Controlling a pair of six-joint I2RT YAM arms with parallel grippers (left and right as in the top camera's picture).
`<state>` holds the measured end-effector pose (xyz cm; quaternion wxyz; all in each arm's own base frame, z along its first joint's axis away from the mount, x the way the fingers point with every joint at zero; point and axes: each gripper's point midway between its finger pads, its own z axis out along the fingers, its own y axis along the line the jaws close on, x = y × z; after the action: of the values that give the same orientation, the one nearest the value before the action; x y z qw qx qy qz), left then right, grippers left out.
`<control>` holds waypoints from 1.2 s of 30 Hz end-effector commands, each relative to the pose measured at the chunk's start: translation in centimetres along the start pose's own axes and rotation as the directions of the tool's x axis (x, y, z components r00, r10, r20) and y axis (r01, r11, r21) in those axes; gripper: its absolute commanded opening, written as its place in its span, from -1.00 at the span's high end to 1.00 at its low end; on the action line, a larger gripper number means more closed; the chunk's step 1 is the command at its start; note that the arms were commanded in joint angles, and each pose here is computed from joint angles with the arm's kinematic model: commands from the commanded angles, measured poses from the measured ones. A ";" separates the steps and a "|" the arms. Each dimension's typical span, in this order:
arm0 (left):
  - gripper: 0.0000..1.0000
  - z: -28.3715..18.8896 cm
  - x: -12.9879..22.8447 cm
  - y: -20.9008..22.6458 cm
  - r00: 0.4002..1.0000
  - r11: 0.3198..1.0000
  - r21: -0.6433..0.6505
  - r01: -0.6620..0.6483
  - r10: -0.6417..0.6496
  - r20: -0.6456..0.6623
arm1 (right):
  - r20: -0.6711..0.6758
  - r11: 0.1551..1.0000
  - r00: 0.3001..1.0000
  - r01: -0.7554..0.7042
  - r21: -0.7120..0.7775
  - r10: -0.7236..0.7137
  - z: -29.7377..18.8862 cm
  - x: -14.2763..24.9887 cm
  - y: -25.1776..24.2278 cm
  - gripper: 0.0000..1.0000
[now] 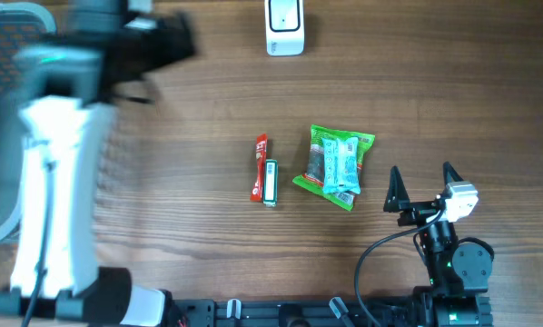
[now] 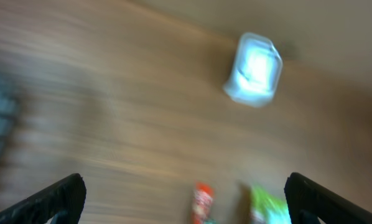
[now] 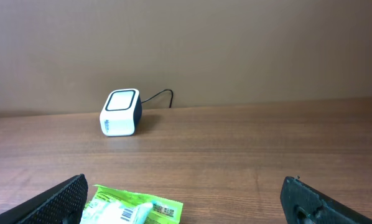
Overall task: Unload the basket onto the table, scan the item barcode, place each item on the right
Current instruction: 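Carry them out and set them left of the green bag, then lower the left gripper into the basket onto the red-white box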
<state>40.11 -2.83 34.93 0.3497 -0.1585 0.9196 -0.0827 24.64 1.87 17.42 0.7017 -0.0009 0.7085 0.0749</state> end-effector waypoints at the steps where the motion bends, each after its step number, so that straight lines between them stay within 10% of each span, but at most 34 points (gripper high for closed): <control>1: -1.00 -2.4 -2.6 9.9 0.991 0.970 -0.207 0.128 -0.115 0.076 | 0.011 1.000 1.000 0.001 -0.008 0.000 -0.1 -0.2 0.1 -0.99; 13: -1.00 -2.2 3.5 31.9 0.820 0.677 -0.550 0.489 -0.572 0.026 | 0.011 1.000 1.000 0.001 -0.008 0.000 -0.1 -0.2 0.1 -1.00; 23: -1.00 7.1 13.3 34.8 0.738 0.682 -0.588 0.436 -0.644 -0.200 | 0.011 1.000 1.000 0.001 -0.008 0.000 -0.1 -0.2 0.1 -0.99; 36: -1.00 13.3 20.1 35.4 0.673 0.630 -0.561 0.537 -0.721 -0.166 | 0.011 1.000 1.000 0.001 -0.008 0.000 -0.1 -0.2 0.1 -0.99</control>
<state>26.91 24.04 4.75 0.0740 -0.5178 0.8521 0.0170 24.64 1.87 17.42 0.7017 -0.0009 0.7085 0.0749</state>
